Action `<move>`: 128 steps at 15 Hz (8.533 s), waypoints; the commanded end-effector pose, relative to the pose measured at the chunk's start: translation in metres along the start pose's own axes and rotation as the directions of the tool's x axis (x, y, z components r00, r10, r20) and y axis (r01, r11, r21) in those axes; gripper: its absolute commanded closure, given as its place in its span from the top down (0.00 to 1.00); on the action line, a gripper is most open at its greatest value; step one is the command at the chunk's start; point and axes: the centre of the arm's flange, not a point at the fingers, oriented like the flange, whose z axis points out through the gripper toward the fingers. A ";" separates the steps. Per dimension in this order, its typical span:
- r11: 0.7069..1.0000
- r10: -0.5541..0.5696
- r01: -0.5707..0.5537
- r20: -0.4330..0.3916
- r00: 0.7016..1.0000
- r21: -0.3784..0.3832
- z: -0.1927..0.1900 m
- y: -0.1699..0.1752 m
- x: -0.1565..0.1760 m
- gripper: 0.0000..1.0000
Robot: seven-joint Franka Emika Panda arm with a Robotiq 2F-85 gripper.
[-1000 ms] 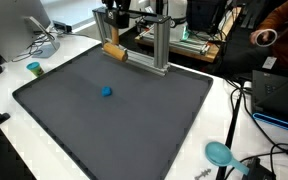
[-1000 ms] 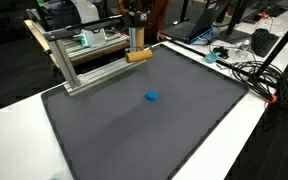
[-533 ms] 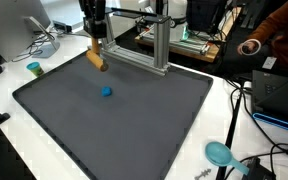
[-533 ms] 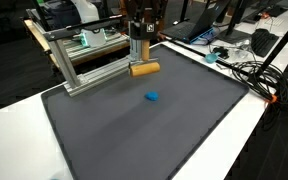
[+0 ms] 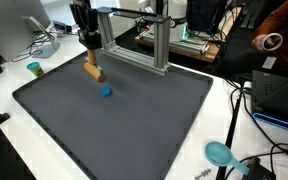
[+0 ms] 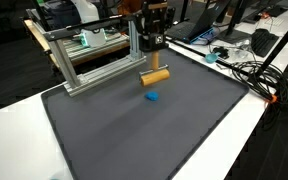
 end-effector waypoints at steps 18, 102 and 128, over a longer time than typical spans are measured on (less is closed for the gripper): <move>0.936 -0.345 0.350 0.109 0.932 -0.027 0.089 -0.014 -0.013 0.23; 0.960 -0.258 0.268 -0.117 0.959 0.084 0.067 -0.029 0.006 0.48; 0.961 -0.255 0.264 -0.106 0.961 0.084 0.075 -0.027 0.007 0.48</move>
